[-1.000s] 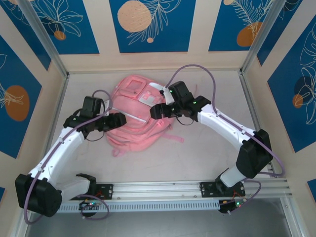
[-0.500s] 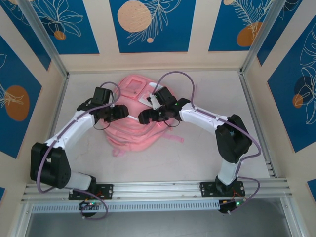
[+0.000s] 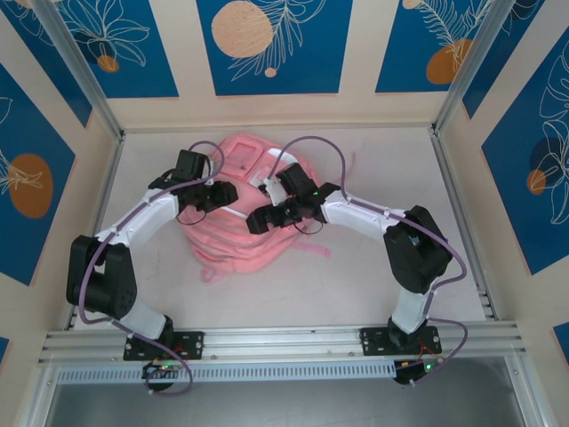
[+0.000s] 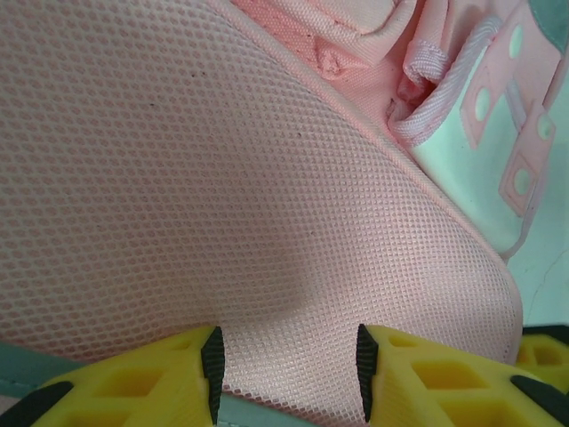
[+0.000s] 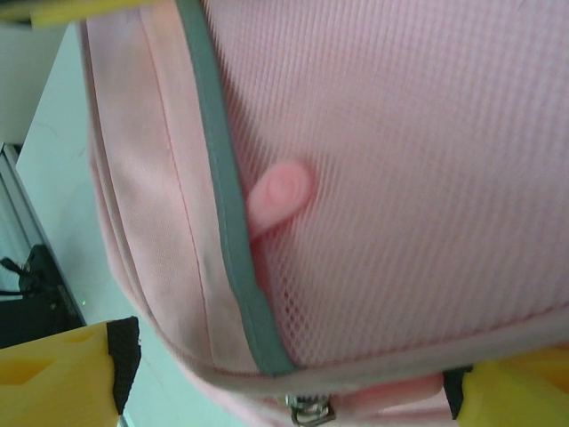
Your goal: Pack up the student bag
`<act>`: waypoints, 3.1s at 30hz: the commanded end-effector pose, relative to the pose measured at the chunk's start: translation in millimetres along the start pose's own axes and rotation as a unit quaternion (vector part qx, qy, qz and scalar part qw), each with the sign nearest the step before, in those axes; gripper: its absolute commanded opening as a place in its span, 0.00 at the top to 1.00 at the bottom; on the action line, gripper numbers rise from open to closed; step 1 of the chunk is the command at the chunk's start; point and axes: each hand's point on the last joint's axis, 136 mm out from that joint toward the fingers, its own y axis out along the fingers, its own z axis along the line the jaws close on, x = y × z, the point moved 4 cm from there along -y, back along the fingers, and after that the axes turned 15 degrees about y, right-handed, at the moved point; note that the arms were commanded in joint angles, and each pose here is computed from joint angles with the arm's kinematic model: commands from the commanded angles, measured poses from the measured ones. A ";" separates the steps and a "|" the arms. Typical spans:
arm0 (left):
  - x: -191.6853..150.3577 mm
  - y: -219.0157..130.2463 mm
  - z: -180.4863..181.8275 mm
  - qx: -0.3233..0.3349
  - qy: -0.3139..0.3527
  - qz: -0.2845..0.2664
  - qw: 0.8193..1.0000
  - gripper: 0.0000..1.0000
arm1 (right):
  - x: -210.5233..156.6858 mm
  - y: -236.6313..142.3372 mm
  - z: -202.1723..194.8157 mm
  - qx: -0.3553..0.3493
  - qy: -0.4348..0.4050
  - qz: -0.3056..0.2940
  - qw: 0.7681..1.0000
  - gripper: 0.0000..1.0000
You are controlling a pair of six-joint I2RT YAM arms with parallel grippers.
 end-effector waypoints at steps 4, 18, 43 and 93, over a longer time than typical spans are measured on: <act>10.6 -3.1 -8.0 -0.019 -0.002 -0.010 1.000 0.55 | -32.2 -10.0 19.7 0.015 -0.026 0.031 0.999 0.17; 13.2 -9.1 -21.7 -0.056 0.010 -0.012 0.998 0.59 | -15.5 2.9 -0.3 -0.107 -0.078 -0.012 0.991 0.52; 14.1 22.7 -38.5 -0.085 0.010 0.008 0.996 0.76 | -10.1 -6.0 12.2 -0.082 -0.066 -0.043 0.993 1.00; -61.3 -37.6 -66.6 0.087 0.027 0.024 0.996 0.41 | -49.7 -100.0 -27.6 -0.046 0.179 -0.178 0.966 0.21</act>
